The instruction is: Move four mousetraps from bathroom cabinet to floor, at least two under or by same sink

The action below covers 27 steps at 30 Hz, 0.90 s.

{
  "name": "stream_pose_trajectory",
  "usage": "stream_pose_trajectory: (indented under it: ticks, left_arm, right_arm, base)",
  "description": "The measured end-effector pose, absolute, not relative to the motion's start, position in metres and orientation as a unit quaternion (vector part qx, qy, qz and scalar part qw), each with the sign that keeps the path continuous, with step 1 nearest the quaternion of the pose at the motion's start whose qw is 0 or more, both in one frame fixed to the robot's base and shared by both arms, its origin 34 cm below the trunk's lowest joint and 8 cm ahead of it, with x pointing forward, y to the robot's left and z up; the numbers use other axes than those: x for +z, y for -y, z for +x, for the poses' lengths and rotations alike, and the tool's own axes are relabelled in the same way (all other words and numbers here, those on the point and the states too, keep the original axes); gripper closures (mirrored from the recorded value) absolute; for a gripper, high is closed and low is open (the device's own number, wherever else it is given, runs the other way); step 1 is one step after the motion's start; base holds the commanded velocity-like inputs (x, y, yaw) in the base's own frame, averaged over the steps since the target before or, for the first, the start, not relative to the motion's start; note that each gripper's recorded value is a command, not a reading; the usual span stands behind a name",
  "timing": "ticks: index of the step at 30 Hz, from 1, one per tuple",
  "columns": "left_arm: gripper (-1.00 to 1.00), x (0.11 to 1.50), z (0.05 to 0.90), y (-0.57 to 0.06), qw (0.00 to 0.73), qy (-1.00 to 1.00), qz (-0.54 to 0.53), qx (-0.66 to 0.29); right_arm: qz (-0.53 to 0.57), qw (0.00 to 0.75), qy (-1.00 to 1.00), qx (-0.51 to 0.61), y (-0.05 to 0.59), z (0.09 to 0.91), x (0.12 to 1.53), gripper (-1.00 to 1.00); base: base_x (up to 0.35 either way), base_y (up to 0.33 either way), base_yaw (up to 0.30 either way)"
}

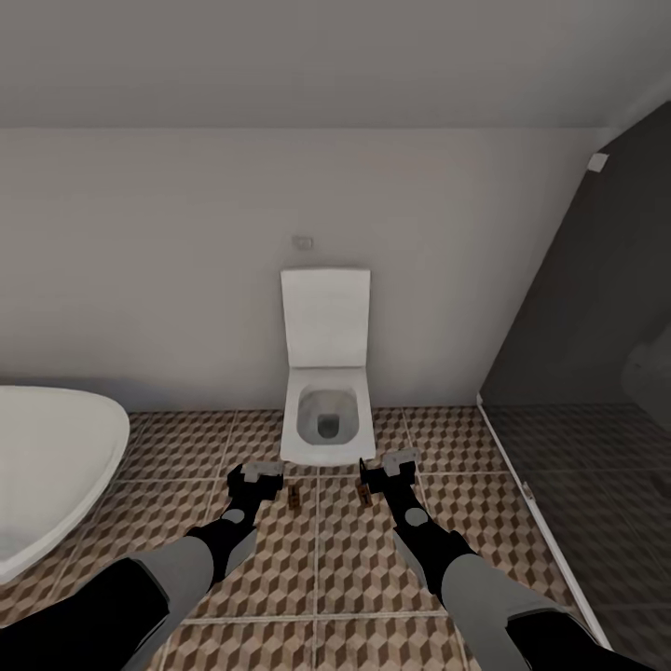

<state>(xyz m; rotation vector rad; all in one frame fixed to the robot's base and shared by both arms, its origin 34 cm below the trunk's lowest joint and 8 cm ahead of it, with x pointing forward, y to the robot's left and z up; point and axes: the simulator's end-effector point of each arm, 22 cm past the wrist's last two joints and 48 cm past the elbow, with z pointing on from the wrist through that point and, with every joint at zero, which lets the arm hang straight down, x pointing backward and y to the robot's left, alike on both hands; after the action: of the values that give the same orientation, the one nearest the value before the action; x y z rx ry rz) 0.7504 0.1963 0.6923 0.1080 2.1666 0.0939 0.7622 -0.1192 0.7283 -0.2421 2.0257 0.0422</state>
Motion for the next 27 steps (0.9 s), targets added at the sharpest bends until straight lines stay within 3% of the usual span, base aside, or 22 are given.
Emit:
stream_pose_trajectory:
  ticks: [27]
  left_arm:
    - [-1.00, 0.725, 0.745, -0.196, 0.466, -0.883, 0.044, 0.038]
  right_arm:
    - [-0.101, 0.523, -0.846, 0.018, 0.119, 0.757, 0.761, -1.00]
  base:
    - [0.000, 0.000, 0.000]
